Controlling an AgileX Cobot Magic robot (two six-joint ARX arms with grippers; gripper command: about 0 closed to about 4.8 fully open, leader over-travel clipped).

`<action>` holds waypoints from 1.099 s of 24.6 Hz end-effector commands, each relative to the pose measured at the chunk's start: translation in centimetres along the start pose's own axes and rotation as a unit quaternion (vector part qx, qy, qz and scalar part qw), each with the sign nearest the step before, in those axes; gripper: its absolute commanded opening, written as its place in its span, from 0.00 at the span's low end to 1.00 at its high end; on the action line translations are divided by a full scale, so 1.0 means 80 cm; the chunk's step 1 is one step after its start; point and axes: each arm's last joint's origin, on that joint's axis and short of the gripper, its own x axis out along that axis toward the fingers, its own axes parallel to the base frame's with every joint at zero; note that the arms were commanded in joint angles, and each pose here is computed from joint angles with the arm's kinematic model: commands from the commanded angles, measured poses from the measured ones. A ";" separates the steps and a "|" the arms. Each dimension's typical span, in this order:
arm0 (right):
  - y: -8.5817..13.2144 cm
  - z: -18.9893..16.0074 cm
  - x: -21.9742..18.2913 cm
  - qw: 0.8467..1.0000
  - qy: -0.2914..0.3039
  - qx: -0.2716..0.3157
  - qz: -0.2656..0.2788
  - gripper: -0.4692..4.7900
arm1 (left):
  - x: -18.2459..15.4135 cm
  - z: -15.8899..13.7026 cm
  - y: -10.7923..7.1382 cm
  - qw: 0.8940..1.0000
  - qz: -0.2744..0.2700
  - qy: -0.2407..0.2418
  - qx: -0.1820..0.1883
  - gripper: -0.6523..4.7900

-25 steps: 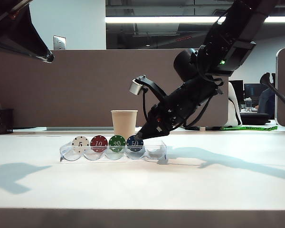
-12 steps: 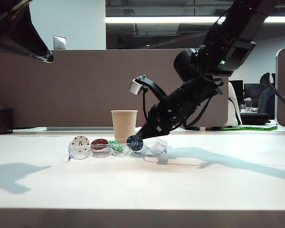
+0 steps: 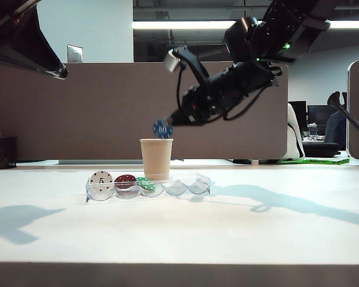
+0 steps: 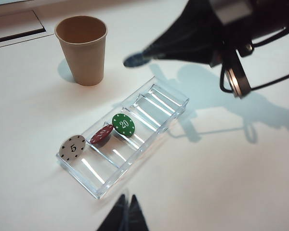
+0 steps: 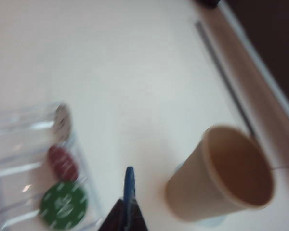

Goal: Pick up the chip with the greater value and put it into the paper cup.

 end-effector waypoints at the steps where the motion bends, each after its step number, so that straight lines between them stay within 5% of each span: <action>1: -0.015 0.019 -0.002 0.997 -0.055 0.010 -0.062 0.09 | -0.001 0.003 0.000 1.000 -0.002 -0.009 0.002 0.12; 7: -0.034 0.027 -0.002 0.979 -0.112 0.032 -0.169 0.09 | -0.001 0.003 0.000 1.000 -0.002 -0.009 0.003 0.12; 19: -0.072 0.004 0.056 0.965 -0.153 0.134 -0.168 0.09 | -0.001 0.003 0.000 1.000 -0.002 -0.008 0.002 0.12; 27: -0.068 -0.014 0.067 0.964 -0.128 0.155 -0.172 0.09 | -0.001 0.003 0.000 1.000 -0.002 -0.008 0.002 0.12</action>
